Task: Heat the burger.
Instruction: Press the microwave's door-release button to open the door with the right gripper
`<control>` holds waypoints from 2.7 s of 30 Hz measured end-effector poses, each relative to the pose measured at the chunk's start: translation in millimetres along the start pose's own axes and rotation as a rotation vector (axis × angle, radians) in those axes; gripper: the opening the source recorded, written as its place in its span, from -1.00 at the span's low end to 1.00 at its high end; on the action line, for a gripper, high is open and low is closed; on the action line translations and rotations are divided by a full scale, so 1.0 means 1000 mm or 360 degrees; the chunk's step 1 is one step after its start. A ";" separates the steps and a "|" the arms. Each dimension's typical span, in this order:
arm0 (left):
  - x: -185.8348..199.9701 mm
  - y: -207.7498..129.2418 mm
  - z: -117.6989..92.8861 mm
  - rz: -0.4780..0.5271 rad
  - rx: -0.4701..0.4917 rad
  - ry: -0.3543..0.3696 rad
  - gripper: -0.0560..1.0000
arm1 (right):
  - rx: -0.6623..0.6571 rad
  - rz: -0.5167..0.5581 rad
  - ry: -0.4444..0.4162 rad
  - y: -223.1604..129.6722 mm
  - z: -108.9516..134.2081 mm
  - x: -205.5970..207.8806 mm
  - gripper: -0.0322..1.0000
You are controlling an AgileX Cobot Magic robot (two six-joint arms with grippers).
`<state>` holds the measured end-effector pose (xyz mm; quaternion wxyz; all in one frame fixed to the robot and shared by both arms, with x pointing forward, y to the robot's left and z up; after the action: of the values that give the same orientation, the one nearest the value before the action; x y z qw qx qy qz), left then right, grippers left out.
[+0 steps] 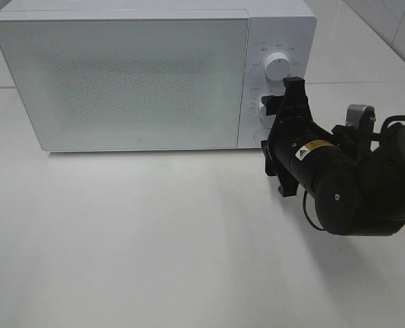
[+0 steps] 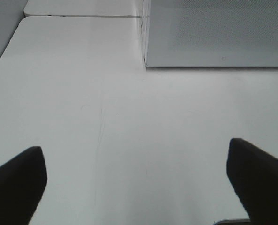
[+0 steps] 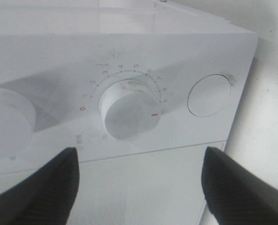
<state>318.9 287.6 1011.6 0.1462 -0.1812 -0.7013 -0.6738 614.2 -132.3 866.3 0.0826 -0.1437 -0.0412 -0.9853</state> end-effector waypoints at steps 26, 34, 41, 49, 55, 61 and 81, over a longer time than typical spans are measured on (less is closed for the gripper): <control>0.000 0.000 0.000 0.0000 0.0000 0.0000 0.96 | 0.1780 0.0796 -0.0346 -0.027 -0.016 0.087 0.43; 0.000 0.000 0.000 0.0000 0.0000 0.0000 0.96 | 0.2150 0.1173 -0.0491 -0.023 -0.027 0.099 0.43; 0.000 0.000 0.000 0.0000 0.0000 0.0000 0.96 | 0.2454 0.1326 -0.0593 -0.010 -0.002 0.111 0.43; 0.000 0.000 0.000 0.0000 0.0000 0.0000 0.96 | 0.2534 0.1203 -0.0490 0.005 0.046 0.140 0.43; 0.000 0.000 0.000 0.0000 0.0000 0.0000 0.96 | 0.2535 0.1162 -0.0447 0.015 0.064 0.167 0.43; 0.000 0.000 0.000 0.0000 0.0000 0.0000 0.96 | 0.2534 0.1147 -0.0434 0.024 0.073 0.192 0.43; 0.000 0.000 0.000 0.0000 0.0000 0.0000 0.96 | 0.2612 0.0872 -0.0279 0.065 0.074 0.263 0.43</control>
<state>318.9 287.6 1011.6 0.1462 -0.1812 -0.7013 -0.6738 397.4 -227.9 1017.0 0.3910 -0.1190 -0.7087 -0.5751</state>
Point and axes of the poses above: a point on each arm's last joint axis where the gripper is mounted, x pointing back along that axis away from the gripper, z along the wrist's bending axis when the last joint is at zero, y = z × x, the point moved 10 cm from there along -x, pointing out along that axis toward the gripper, and after that the axes turned 1 degree about x, right-handed, at the moved point
